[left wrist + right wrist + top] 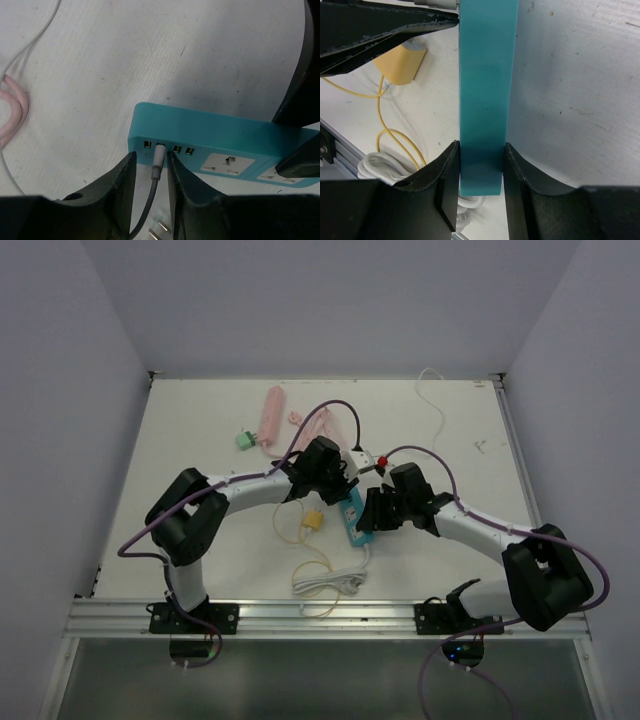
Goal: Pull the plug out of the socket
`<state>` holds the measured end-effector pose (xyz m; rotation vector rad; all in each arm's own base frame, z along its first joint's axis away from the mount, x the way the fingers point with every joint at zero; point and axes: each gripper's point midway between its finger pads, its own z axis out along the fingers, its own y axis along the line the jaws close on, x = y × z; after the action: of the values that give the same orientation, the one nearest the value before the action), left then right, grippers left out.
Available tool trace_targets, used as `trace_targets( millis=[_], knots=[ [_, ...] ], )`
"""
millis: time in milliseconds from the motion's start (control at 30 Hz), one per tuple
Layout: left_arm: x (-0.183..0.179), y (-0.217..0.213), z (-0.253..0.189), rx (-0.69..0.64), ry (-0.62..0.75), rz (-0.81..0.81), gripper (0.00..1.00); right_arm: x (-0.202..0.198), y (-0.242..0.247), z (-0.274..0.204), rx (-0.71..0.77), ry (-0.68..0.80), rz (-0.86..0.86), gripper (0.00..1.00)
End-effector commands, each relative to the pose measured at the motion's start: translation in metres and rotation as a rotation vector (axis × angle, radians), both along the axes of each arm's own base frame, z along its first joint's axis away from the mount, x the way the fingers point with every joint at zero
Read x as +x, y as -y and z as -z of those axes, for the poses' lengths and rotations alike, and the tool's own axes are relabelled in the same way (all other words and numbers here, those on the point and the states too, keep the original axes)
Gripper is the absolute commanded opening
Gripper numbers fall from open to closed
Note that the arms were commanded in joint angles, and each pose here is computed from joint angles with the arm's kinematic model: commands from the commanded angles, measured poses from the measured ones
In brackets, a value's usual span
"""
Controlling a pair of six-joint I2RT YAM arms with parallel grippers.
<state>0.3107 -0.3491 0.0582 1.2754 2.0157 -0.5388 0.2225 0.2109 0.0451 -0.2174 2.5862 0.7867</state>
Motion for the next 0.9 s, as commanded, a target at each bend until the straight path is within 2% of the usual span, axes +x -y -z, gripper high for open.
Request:
trace_targets(
  millis=[0,33,67,100,267,400,667,867],
  knots=[
    [0.005,0.015,-0.01,-0.031,0.023,0.046,0.33,-0.015,0.008,0.014,-0.055,-0.074,-0.028,0.0],
    [0.005,0.015,-0.01,-0.029,0.022,0.047,0.29,-0.014,0.008,0.014,-0.056,-0.071,-0.027,0.0],
    [0.005,0.015,-0.009,-0.03,0.023,0.049,0.16,-0.015,0.008,0.014,-0.055,-0.072,-0.027,0.0],
    [0.004,0.015,-0.009,-0.032,0.02,0.051,0.1,-0.014,0.008,0.015,-0.058,-0.072,-0.026,0.0],
    [0.001,0.018,-0.015,-0.049,0.017,0.07,0.0,-0.014,0.011,0.019,-0.075,-0.079,-0.022,0.0],
    [-0.001,0.018,-0.019,-0.058,0.022,0.089,0.0,-0.016,0.021,0.028,-0.134,-0.109,0.007,0.0],
    [-0.001,0.013,-0.04,-0.084,0.059,0.084,0.0,-0.023,0.063,0.06,-0.349,-0.221,0.16,0.0],
    [0.003,0.002,-0.054,-0.127,0.062,0.069,0.0,-0.024,0.085,0.07,-0.411,-0.252,0.229,0.0]
  ],
)
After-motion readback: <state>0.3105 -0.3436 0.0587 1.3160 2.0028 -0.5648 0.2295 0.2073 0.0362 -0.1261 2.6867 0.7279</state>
